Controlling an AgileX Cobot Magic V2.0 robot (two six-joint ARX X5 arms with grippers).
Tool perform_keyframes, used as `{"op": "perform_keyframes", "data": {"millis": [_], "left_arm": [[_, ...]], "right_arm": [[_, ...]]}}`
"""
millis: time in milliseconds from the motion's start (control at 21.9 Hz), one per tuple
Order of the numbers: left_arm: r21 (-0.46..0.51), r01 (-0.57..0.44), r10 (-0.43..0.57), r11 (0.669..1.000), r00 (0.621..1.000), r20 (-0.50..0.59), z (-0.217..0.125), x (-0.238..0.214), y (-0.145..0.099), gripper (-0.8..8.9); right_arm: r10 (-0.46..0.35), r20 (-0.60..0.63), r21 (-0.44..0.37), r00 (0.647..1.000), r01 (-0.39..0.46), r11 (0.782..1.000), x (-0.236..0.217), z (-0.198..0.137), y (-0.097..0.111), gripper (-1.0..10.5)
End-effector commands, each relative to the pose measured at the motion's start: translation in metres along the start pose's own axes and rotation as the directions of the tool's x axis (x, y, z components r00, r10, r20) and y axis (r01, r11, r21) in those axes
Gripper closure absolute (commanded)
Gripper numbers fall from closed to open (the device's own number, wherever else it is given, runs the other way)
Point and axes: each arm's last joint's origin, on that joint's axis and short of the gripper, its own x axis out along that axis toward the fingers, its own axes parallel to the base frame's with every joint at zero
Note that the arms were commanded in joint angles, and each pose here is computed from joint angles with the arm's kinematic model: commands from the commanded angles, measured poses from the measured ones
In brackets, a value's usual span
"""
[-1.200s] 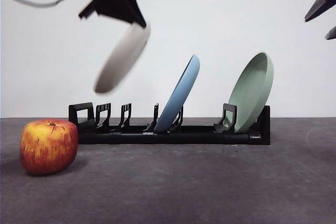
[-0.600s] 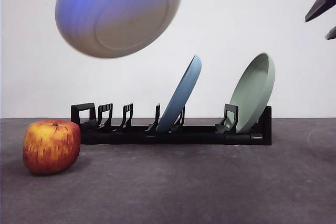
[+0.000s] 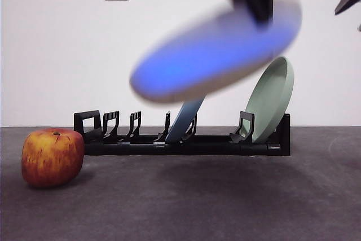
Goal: Take the yellow plate from the plate rack,put the plate on the table,take the apple from the table,put the apple in the plate
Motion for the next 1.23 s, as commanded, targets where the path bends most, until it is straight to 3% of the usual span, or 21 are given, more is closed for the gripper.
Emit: {"op": "perform_keyframes", "data": {"millis": [46,365,548,594,685,777,1051,1233], "left_arm": [[-0.020,-0.050,0.050,0.999,0.999,0.000,-0.012,0.034,-0.001,8.22],[0.077,-0.072,0.085,0.994,0.981,-0.172,-0.038,0.120,0.002,8.22],[0.093,-0.058,0.080,0.994,0.964,-0.252,-0.048,0.143,0.001,8.13],[0.093,-0.055,0.077,0.994,0.964,-0.255,-0.048,0.143,0.000,7.83],[0.094,-0.052,0.074,0.994,0.964,-0.256,-0.048,0.142,0.000,6.27],[0.088,-0.064,0.084,0.994,0.965,-0.248,-0.047,0.138,0.002,4.75],[0.032,-0.171,0.173,0.985,0.975,-0.141,-0.034,0.099,0.012,4.68],[-0.064,-0.217,0.218,0.974,0.976,0.008,-0.025,0.043,0.021,4.68]], "right_arm": [[0.005,0.029,-0.020,1.000,-0.004,1.000,-0.004,0.006,0.003,7.3],[0.012,0.030,-0.021,0.999,-0.012,1.000,-0.005,0.007,0.004,7.3],[0.013,0.030,-0.021,0.999,-0.012,1.000,-0.005,0.007,0.004,7.3],[0.013,0.030,-0.021,0.999,-0.012,1.000,-0.005,0.007,0.004,7.3],[0.017,0.029,-0.021,0.999,-0.016,1.000,-0.005,0.007,0.004,7.3],[0.060,0.017,-0.022,0.998,-0.059,0.998,-0.005,0.007,0.005,7.2],[0.098,0.007,-0.024,0.995,-0.097,0.995,-0.005,0.006,0.007,7.1],[0.114,0.004,-0.027,0.993,-0.114,0.993,-0.004,0.009,0.008,5.2]]}}
